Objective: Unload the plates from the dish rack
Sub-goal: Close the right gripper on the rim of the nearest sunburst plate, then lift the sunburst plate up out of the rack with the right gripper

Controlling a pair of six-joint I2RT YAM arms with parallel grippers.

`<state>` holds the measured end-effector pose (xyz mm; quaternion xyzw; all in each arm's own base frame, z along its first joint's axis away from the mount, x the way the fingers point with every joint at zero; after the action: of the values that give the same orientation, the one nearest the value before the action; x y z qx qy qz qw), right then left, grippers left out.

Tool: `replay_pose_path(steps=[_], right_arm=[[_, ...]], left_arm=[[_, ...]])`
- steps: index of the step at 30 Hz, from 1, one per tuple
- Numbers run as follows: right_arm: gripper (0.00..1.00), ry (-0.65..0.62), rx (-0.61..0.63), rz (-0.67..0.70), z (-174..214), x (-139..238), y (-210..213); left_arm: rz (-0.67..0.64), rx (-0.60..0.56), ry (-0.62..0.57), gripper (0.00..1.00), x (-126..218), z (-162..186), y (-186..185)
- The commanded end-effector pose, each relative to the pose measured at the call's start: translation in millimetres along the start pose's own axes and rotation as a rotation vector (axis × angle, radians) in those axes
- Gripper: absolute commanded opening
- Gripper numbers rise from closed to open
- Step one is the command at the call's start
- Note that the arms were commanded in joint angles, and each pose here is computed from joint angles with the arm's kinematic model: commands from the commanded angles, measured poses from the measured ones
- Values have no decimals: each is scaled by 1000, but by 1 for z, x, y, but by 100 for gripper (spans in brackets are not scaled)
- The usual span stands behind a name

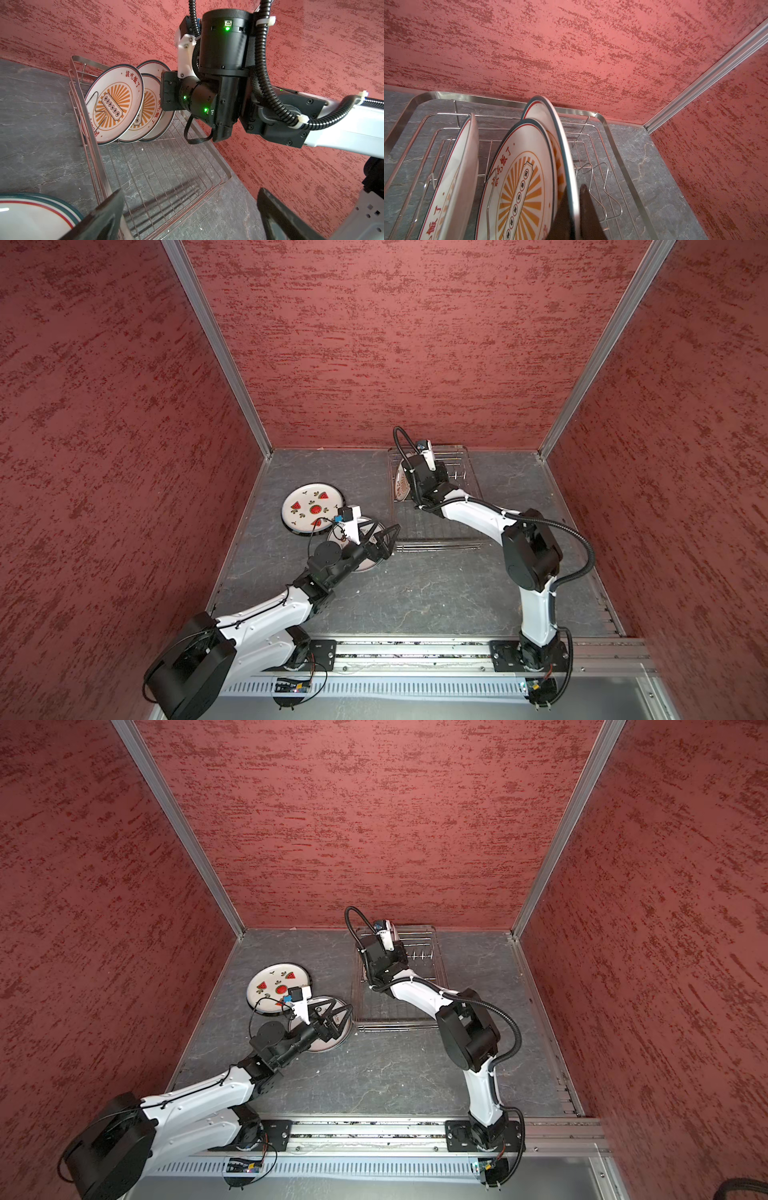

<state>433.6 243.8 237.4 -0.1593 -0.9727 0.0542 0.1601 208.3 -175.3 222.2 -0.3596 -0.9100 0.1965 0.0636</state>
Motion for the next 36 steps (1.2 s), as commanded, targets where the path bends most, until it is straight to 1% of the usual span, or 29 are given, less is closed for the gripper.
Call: replay_pose_path(steps=[1, 9, 23, 28, 32, 36], right_arm=[[0, -123, -114, 38, -53, 21, -16], [0, -159, -155, 48, -69, 36, -36], [0, -213, -226, 80, -78, 68, -82], [0, -187, -287, -12, -66, 80, -99], [0, -200, -370, -73, -59, 93, -120], [0, -201, -485, -225, -53, 105, -144]], left_arm=[[-8, -22, -6, 99, -1, -2, -1], [-12, -20, 3, 99, -5, -1, 0], [-22, -34, 2, 99, -3, 0, -4], [-15, -35, -2, 99, -4, -1, -8], [-4, -39, -2, 99, -6, -1, -12], [17, -45, 0, 99, -7, -1, -18]])
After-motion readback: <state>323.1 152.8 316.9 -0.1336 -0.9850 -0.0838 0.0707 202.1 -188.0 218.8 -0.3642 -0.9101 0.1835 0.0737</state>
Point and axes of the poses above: each gripper's point midway between its finger pads, its own x axis back along the fingers, its own y axis along the line the jaws close on, z = x × y, the point moved 8 cm from there along x, back along the fingers, and after that the axes turned 13 degrees about -x, right-handed, at the moved point
